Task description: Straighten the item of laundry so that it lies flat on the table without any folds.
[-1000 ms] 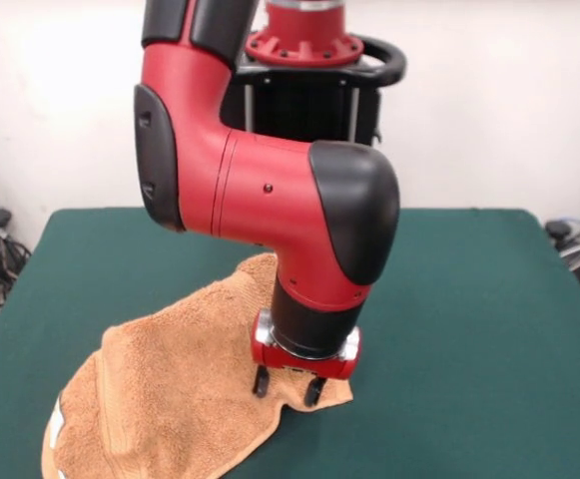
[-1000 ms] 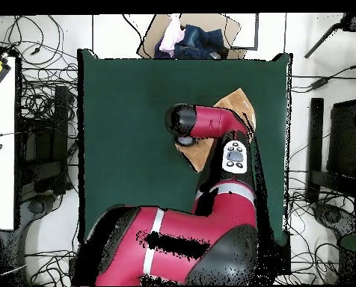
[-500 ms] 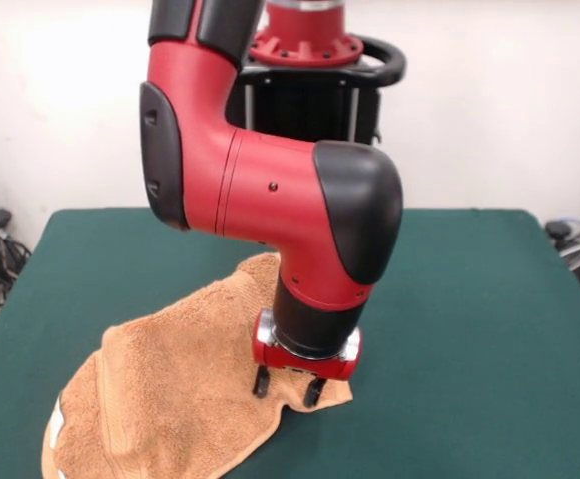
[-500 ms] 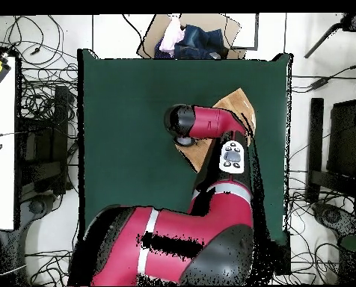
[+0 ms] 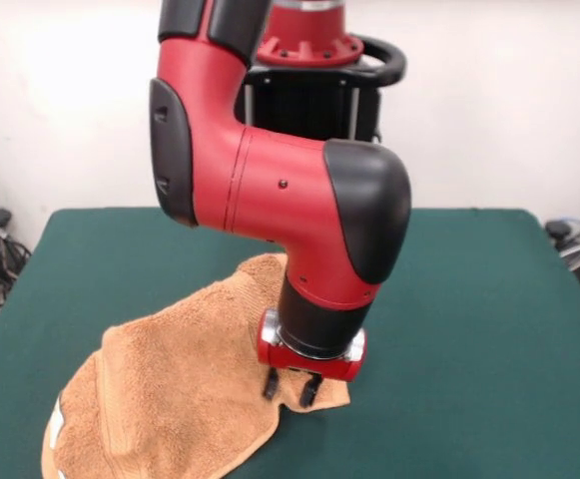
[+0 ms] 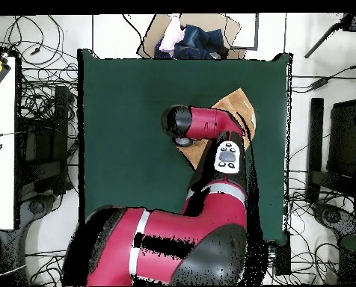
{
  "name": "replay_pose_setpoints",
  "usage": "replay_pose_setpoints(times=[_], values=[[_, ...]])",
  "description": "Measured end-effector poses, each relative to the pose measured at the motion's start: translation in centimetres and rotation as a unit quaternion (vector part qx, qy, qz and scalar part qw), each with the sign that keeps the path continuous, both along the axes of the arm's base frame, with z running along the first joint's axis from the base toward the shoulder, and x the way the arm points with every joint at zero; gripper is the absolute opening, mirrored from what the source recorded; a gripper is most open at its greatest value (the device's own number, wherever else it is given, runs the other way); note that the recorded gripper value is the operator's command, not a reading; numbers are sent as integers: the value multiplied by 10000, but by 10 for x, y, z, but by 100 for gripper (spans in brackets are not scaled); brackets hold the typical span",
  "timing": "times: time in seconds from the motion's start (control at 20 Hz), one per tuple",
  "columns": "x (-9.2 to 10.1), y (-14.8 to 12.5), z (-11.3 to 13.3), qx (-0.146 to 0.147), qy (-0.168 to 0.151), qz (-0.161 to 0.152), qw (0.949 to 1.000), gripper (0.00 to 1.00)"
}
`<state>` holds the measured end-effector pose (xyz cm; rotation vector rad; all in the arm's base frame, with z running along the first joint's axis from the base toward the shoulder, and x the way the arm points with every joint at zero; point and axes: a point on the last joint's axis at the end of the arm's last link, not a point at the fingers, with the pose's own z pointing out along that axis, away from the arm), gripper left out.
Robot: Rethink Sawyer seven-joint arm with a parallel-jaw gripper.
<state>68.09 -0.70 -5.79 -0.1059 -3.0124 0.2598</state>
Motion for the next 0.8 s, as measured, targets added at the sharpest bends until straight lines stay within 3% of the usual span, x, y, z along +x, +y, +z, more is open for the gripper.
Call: replay_pose_setpoints(times=[0.8], values=[[0, 4, -1, -45, -50, 15, 10000, 0]])
